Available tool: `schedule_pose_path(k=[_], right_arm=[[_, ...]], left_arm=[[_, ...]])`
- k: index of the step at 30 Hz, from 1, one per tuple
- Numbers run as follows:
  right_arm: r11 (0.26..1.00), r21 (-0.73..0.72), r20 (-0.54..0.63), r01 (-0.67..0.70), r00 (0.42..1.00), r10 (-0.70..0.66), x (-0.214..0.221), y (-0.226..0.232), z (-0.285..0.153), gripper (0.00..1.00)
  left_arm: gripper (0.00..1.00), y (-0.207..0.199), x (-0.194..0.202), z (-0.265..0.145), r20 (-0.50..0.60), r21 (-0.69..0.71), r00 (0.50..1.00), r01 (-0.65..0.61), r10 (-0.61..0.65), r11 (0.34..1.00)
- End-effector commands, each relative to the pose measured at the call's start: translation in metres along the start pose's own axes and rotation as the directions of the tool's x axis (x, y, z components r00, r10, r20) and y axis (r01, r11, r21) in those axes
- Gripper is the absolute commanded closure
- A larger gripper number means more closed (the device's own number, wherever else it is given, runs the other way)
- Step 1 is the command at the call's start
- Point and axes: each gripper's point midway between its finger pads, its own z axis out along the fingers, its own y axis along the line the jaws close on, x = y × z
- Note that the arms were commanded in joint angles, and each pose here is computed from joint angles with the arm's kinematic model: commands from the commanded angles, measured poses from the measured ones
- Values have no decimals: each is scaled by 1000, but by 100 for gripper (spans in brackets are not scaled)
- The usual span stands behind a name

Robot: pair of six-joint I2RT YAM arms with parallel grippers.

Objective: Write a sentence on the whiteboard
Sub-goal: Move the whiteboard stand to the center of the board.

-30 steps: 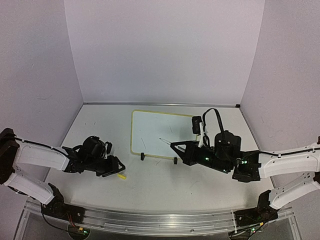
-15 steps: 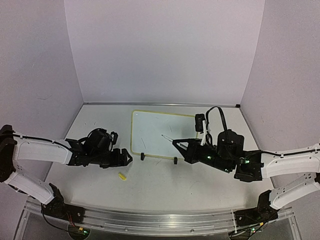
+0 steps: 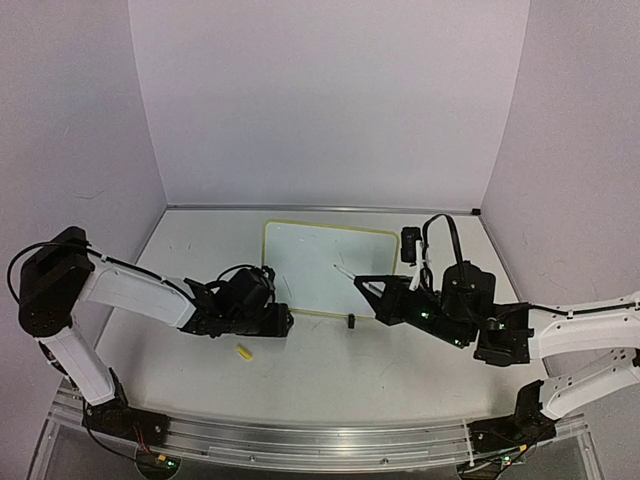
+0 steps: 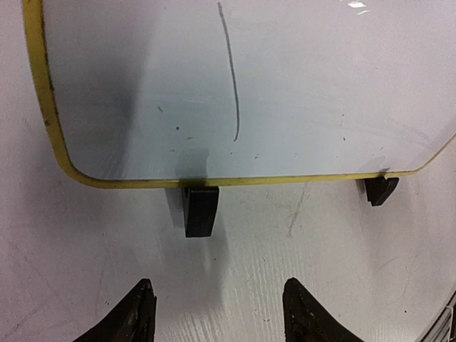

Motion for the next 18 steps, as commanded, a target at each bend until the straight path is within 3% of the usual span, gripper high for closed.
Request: schedule_pose_path(k=[1,18], right_arm=[[1000,10,48,-18,999,18,-10,-3,-8,100],[999,32,59,-22,998,20,-9,-10,-11,100]], left_arm=[[41,-18,-23,10,72,4,997,-14,14,1000],[52,-6,-18,39,60,-98,996,-54,60,994]])
